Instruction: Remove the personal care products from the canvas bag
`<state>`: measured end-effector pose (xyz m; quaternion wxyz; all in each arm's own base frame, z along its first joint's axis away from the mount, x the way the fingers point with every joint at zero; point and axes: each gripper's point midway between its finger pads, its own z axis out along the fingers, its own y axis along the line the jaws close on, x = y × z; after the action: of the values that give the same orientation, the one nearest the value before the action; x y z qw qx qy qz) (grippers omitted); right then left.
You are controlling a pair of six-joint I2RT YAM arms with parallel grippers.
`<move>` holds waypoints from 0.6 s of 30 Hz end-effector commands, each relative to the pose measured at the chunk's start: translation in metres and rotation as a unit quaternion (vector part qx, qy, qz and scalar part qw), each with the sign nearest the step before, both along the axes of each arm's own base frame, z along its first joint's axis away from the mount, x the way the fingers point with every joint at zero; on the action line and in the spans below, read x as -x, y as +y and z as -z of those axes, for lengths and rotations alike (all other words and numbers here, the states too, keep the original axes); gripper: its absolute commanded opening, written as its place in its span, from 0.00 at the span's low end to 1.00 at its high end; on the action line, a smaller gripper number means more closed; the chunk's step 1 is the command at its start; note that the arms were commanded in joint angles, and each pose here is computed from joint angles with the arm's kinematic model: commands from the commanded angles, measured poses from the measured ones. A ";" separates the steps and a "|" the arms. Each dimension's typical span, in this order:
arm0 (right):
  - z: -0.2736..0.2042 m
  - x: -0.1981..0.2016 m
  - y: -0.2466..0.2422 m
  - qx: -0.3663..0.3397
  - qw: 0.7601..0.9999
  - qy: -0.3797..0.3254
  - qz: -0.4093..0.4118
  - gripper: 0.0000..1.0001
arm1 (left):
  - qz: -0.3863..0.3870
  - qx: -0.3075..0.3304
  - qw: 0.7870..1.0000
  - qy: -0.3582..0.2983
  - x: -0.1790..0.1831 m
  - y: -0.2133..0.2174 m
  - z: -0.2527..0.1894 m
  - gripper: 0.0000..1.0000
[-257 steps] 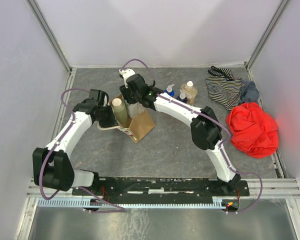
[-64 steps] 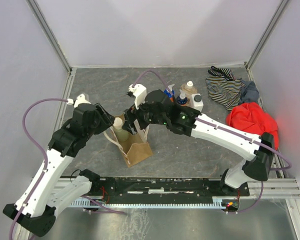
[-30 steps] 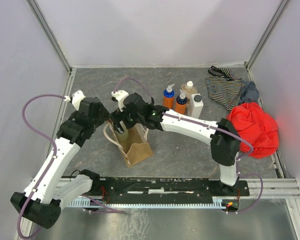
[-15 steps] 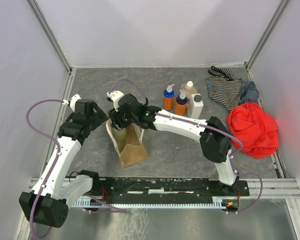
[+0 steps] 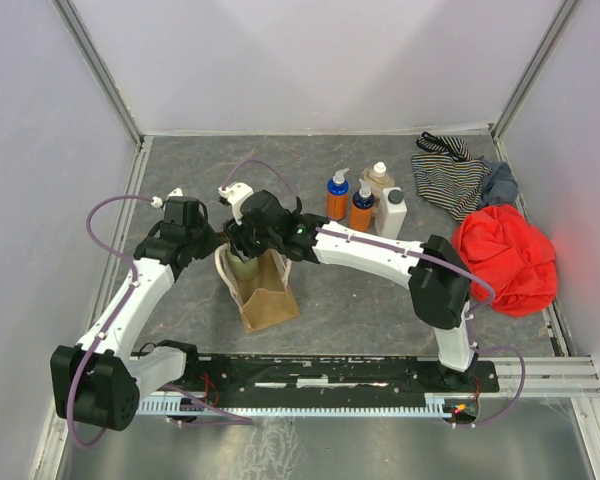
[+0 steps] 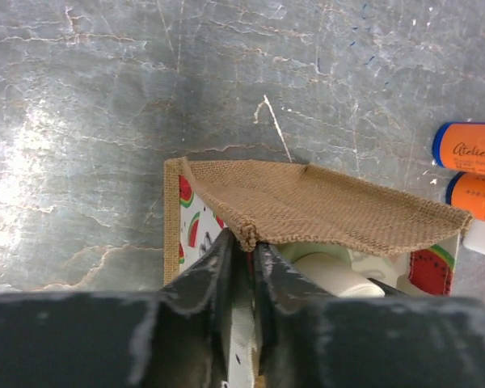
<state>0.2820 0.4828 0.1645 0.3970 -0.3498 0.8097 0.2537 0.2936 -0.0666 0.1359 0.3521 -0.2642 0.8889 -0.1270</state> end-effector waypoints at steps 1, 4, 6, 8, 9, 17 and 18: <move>-0.035 -0.003 -0.023 0.006 0.999 -0.034 0.018 0.44 | 0.023 -0.002 1.000 -0.015 -0.005 -0.004 -0.005 0.15; -0.058 -0.001 -0.029 -0.005 0.999 -0.046 0.021 0.44 | 0.025 0.002 1.000 -0.012 -0.004 -0.006 -0.004 0.14; -0.071 0.000 -0.033 -0.011 0.998 -0.055 0.021 0.44 | 0.025 0.004 1.000 -0.010 -0.004 -0.006 -0.003 0.14; -0.085 0.001 -0.037 -0.017 0.998 -0.064 0.023 0.43 | 0.026 0.005 1.000 -0.007 -0.003 -0.007 -0.002 0.14; -0.091 0.001 -0.040 -0.021 0.997 -0.068 0.023 0.44 | 0.026 0.005 1.000 -0.006 -0.002 -0.007 -0.001 0.14; -0.124 0.002 -0.049 -0.034 0.995 -0.092 0.026 0.43 | 0.031 0.011 0.999 -0.005 0.001 -0.009 0.001 0.16; -0.126 0.003 -0.049 -0.036 0.995 -0.092 0.025 0.43 | 0.031 0.010 0.999 -0.005 0.001 -0.009 0.000 0.17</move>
<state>0.2678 0.4284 0.1956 0.3895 -0.3691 0.8217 0.1919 0.2938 -0.0734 0.1361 0.3476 -0.2549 0.8908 -0.1439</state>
